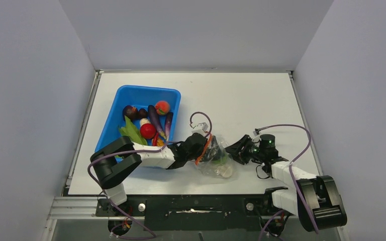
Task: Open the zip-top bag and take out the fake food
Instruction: Pick up the fake fruit from the zipper food storage bag.
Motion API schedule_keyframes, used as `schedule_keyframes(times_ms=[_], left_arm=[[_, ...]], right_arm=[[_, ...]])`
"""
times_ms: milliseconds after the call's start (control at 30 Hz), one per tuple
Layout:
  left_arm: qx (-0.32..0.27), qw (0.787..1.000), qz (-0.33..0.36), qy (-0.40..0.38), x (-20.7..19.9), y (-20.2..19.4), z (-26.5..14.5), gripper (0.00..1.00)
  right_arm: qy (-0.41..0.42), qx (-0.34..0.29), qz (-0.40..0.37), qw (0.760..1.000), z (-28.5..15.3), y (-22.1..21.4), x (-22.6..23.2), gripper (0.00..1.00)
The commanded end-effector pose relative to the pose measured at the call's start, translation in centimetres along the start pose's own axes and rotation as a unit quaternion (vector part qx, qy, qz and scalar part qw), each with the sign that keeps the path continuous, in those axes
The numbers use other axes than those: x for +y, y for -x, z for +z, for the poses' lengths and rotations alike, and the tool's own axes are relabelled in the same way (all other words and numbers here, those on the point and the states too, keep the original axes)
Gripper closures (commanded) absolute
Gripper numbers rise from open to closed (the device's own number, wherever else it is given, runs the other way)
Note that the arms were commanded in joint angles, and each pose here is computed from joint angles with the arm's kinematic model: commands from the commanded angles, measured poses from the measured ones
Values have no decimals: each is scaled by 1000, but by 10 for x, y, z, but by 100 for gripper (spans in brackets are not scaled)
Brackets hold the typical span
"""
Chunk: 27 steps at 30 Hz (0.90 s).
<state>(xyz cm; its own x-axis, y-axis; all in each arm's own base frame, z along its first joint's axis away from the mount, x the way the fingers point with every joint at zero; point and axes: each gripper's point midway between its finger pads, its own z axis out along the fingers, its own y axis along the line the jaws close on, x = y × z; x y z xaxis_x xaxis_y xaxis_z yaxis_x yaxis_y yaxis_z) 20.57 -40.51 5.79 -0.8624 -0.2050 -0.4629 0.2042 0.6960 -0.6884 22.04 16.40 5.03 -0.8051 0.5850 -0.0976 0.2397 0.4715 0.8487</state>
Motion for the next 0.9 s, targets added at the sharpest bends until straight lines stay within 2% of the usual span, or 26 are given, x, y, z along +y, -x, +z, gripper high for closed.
schedule_keyframes(times_ms=[0, 167, 300, 400, 467, 633, 767, 867], left_arm=[[-18, 998, 5, -65, -36, 15, 9, 26], [0, 998, 10, -63, -33, 8, 6, 46], [-1, 998, 11, -55, -27, 7, 0, 65], [-6, 999, 16, -43, -21, 8, -7, 71], [-10, 999, 21, -38, -19, 10, -11, 76], [-16, 998, 24, -49, -23, 13, -21, 80], [-22, 998, 24, -54, -27, 16, -25, 81], [-26, 998, 25, -54, -30, 20, -27, 82]], right_arm=[[43, 12, -36, 998, -1, 0, 20, 58], [59, 14, -52, 997, -2, 0, 31, 58], [18, -9, -51, 998, -3, 10, 23, 58], [-21, -42, -76, 996, -10, 22, 20, 43], [-50, -87, -95, 990, -18, 34, 14, 37], [-63, -149, -143, 976, -39, 48, 18, 30], [-26, -120, -186, 975, -42, 38, 36, 28], [-41, -85, -184, 978, -39, 31, 32, 28]])
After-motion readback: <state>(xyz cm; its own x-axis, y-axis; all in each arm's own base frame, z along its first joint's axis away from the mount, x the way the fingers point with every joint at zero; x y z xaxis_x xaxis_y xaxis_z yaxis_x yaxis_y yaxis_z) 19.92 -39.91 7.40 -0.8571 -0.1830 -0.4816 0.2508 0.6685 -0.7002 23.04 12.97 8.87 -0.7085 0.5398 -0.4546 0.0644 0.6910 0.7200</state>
